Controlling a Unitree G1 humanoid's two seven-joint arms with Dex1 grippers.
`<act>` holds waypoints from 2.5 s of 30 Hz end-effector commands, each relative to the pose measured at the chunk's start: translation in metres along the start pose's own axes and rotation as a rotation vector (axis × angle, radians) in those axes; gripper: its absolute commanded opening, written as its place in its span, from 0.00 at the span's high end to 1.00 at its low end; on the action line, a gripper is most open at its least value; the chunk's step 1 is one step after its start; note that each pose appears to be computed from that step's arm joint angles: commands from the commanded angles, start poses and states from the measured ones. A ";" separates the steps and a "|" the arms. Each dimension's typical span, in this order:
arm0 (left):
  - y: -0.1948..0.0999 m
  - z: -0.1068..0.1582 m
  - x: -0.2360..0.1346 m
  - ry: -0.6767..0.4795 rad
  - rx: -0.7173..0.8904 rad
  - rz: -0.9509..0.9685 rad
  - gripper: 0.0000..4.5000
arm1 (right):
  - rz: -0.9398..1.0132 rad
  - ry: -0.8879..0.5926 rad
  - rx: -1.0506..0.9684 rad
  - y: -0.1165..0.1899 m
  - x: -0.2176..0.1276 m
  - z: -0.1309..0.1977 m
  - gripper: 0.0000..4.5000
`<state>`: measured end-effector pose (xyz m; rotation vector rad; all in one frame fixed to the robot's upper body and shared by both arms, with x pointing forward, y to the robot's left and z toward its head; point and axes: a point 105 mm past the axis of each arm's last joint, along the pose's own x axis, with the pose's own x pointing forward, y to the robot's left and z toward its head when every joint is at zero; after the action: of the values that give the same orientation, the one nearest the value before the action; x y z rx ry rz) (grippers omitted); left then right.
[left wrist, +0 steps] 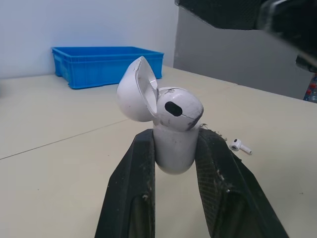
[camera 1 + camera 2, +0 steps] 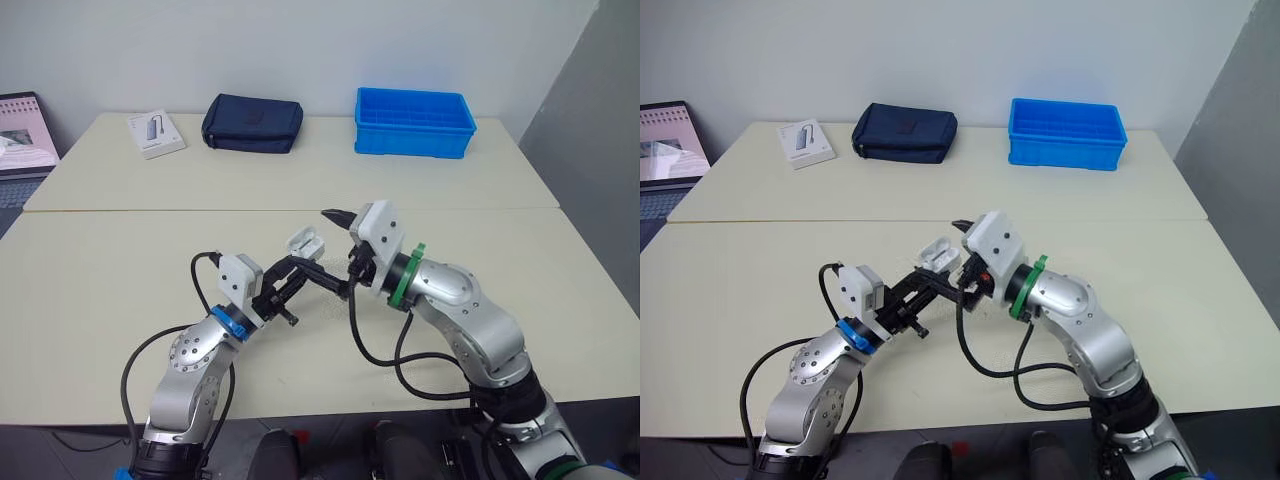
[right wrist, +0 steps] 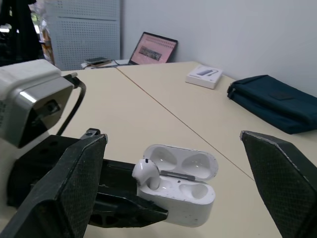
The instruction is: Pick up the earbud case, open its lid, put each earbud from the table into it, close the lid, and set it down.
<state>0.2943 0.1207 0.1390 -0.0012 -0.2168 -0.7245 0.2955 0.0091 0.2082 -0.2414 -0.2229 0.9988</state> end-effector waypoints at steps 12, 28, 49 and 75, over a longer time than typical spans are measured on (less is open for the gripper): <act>-0.003 0.009 0.000 -0.028 0.013 -0.021 0.83 | 0.003 0.069 -0.062 -0.003 0.012 -0.003 0.00; -0.003 0.008 -0.002 -0.022 0.017 -0.019 0.83 | -0.009 0.089 -0.054 -0.014 0.001 -0.004 0.00; -0.004 0.007 -0.003 -0.018 0.018 -0.027 0.83 | -0.008 0.097 -0.103 -0.019 0.000 -0.003 0.00; 0.024 -0.004 -0.012 0.027 0.093 0.059 0.83 | -0.287 0.513 -0.039 -0.077 -0.226 -0.051 0.00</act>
<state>0.3029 0.1440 0.1241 0.0575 -0.1755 -0.6623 0.2610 -0.2191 0.1530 -0.4430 0.2289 0.6224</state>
